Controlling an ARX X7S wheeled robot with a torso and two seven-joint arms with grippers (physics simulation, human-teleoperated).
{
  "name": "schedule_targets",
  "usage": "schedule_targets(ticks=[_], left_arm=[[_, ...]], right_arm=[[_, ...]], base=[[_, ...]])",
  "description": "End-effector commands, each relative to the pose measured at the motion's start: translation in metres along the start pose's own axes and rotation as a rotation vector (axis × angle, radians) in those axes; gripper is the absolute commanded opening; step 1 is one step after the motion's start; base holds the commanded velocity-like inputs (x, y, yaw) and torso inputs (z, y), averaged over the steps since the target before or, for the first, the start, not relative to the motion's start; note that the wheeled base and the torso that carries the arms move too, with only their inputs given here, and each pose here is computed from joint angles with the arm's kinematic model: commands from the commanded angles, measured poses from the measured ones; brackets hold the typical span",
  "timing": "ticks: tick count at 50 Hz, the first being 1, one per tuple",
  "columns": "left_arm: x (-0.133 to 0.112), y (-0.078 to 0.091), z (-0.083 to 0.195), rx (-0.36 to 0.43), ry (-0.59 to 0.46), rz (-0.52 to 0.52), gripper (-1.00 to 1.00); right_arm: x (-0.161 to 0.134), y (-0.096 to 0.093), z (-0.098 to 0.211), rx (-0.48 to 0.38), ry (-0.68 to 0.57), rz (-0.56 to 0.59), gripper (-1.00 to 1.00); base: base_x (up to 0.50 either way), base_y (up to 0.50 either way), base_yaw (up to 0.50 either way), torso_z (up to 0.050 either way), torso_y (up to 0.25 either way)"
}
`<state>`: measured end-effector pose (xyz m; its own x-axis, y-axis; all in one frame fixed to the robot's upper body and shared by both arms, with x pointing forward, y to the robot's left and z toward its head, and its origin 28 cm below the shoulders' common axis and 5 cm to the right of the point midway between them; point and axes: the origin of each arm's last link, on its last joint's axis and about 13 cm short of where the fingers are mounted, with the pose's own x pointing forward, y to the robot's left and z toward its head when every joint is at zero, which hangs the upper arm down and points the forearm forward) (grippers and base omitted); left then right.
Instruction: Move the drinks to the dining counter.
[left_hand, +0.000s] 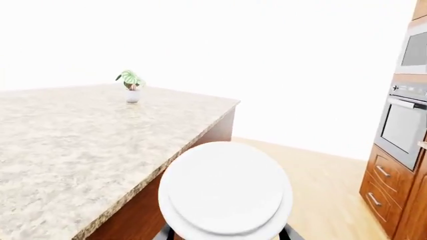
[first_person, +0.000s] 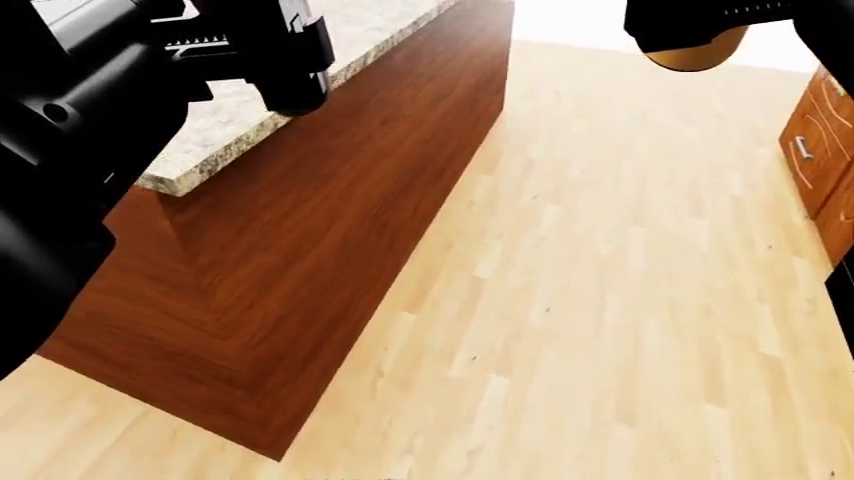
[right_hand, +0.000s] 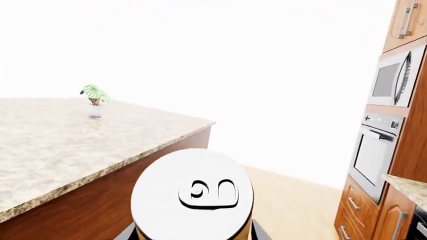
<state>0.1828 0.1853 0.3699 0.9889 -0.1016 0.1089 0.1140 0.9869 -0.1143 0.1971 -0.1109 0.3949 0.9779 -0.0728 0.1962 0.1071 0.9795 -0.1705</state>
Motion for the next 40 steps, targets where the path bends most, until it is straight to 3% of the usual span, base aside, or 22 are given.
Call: schedule_targets(ticks=[1,40], left_arm=[[-0.0010,0.0003,0.0047,-0.018,-0.020,0.003,-1.00],[-0.0012,0.0003,0.0059,-0.019,-0.025,0.001,-1.00]], right_arm=[[-0.0003,-0.0014,0.0030,-0.041,-0.014,-0.021,-1.00],[0.0028,0.0038,-0.0012,-0.054,-0.006,0.017,-1.00]], base=[[0.00,0.00,0.50,0.000,0.000],[0.00,0.00,0.50,0.000,0.001]])
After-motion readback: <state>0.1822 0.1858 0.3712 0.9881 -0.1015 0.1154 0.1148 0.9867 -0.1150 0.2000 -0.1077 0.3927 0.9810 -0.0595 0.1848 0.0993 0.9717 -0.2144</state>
